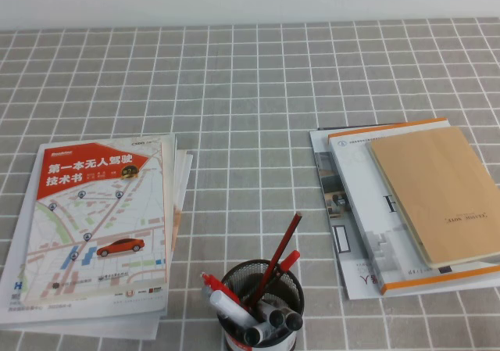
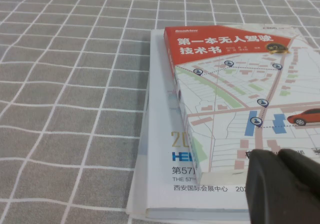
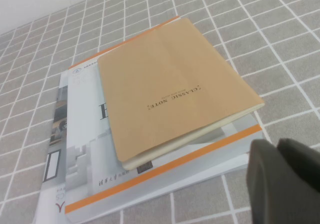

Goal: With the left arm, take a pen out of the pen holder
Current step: 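Take a marker out of the pen holder and lay it on the table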

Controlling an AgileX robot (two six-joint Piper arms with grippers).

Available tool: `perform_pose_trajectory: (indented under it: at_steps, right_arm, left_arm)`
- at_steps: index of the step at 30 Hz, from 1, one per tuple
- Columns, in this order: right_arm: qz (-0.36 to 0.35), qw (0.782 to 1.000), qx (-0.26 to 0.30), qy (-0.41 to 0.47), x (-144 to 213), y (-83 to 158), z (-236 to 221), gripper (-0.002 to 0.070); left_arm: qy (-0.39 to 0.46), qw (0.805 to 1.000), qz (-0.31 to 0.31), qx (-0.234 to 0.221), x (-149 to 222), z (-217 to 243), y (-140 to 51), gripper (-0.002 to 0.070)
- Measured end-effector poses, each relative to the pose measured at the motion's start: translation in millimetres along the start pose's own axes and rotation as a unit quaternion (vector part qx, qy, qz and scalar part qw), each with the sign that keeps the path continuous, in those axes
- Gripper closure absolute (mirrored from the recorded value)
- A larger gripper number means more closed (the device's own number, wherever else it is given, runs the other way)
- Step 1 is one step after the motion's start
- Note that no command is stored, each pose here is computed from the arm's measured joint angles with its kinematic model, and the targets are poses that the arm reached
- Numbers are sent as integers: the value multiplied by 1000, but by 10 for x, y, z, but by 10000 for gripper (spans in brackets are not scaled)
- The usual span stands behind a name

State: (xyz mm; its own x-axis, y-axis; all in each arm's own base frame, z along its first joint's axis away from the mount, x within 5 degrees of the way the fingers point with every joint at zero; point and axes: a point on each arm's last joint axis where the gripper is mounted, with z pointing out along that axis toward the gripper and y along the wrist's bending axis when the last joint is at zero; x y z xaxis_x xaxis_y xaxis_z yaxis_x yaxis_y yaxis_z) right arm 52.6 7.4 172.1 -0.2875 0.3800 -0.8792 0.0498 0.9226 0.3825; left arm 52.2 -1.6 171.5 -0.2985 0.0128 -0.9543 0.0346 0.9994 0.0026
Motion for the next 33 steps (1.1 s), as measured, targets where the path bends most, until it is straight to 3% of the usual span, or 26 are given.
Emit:
perform_pose_trajectory:
  at_steps: [30, 33]
  right_arm:
    - [0, 1000, 0, 0, 0, 0, 0, 689]
    - [0, 1000, 0, 0, 0, 0, 0, 689]
  left_arm:
    - [0, 1000, -2, 0, 0, 0, -1, 678]
    - [-15, 996, -91, 20, -30, -1, -34, 678]
